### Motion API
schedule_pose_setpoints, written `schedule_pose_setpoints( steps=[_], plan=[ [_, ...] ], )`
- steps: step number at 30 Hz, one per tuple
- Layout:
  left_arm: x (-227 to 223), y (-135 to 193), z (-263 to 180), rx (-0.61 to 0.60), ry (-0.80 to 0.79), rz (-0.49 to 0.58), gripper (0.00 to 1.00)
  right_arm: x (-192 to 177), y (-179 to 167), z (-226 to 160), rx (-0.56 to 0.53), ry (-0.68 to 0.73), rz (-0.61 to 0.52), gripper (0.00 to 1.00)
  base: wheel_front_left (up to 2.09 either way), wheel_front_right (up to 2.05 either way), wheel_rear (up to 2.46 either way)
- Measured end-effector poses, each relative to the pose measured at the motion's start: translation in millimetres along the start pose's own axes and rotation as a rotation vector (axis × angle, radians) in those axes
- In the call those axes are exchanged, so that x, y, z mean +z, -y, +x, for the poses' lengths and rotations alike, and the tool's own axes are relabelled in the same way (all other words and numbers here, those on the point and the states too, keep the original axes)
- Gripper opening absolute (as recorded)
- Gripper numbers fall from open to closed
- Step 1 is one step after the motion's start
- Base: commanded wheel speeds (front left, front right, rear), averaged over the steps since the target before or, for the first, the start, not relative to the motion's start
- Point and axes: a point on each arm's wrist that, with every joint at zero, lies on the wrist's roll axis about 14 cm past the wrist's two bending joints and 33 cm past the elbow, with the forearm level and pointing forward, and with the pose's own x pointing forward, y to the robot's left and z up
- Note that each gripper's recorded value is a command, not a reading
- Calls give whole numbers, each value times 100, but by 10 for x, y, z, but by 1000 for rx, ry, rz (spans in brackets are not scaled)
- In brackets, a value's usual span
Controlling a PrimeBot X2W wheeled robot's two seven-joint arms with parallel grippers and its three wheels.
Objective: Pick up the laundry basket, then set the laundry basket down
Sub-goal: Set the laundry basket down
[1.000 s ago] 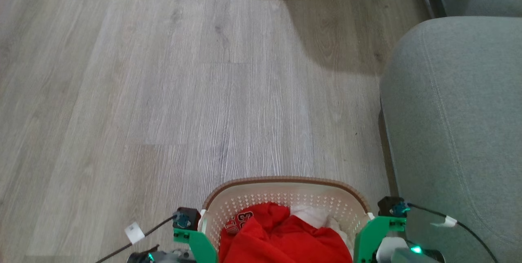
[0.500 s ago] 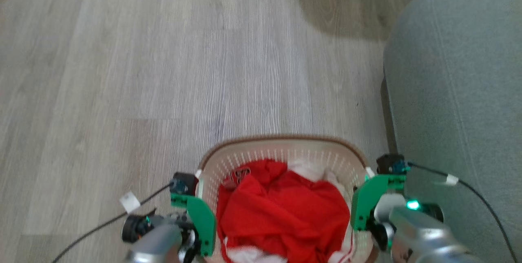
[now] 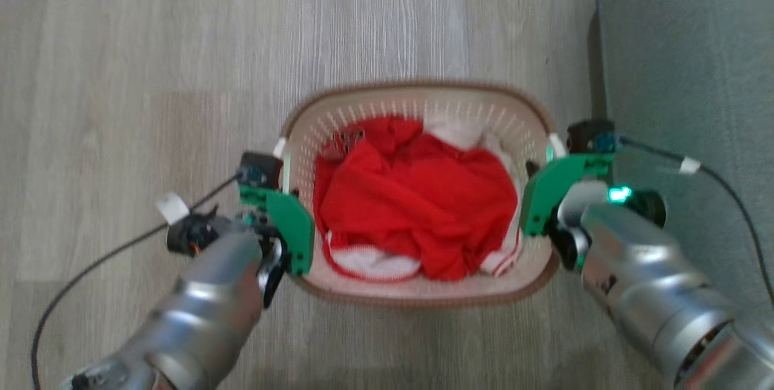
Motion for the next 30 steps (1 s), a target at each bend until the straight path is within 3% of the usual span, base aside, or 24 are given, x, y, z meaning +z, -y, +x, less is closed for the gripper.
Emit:
schedule_pose_setpoints(
  steps=[13, 30],
  plan=[
    [56, -92, 670, -23, -24, -10, 0, -10, 417, 681, -30, -21, 10, 0, 0, 0, 0],
    [-427, -165, 1197, -23, -123, -49, 0, -624, 702, 1276, -44, -130, 24, 0, 0, 0, 0]
  ],
)
